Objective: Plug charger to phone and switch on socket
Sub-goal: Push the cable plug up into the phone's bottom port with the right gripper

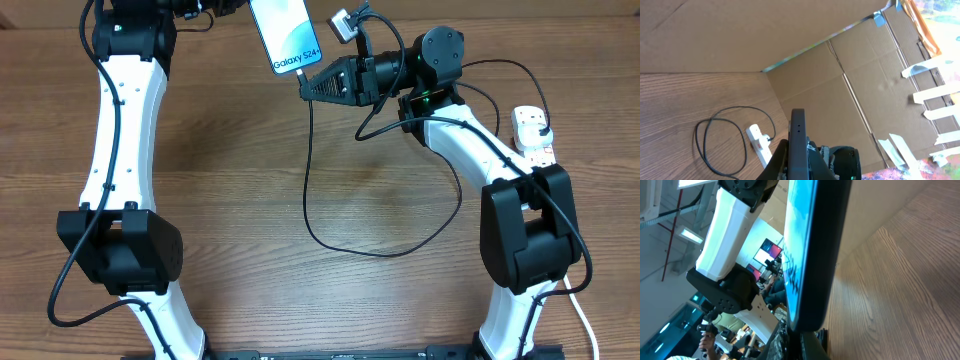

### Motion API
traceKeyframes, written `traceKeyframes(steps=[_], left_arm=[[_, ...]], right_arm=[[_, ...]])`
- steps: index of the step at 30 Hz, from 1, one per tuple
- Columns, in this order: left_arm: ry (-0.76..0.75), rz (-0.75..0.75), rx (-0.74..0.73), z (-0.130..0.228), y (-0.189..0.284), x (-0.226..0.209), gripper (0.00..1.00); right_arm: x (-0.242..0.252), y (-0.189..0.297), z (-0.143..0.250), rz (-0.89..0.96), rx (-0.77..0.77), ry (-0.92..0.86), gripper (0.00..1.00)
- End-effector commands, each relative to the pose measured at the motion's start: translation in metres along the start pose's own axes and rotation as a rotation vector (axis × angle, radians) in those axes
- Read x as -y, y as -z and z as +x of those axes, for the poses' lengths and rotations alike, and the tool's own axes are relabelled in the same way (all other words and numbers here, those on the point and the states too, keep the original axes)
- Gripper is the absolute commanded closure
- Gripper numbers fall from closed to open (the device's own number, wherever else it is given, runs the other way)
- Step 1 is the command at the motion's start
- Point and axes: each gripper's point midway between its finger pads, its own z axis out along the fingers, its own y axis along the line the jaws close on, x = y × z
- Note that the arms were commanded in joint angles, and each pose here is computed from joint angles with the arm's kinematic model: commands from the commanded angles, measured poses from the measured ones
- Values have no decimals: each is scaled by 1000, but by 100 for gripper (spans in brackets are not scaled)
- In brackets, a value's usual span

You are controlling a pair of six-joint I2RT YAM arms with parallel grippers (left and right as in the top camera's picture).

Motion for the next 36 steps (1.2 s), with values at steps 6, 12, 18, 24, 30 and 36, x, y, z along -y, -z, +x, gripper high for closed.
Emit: traceKeyframes(steps=[6,12,18,24,30,36], left_arm=[[-16,49,-55,9,-3,14,96],[-30,62,-72,12,-2,16,96],[-39,69,-80,14,-2,17,96],[-39,59,-68,12,-4,16,96],[4,14,-10,2,-5,8,96],[7,15,-4,1,-5,9,96]], right_arm=[[0,2,-11,12,43,26,96],[1,3,-13,15,55,27,96],[2,3,-16,20,73,23,96],[3,3,-19,26,95,17,96],[5,4,-27,36,138,-6,96],[6,5,-31,42,162,-7,96]])
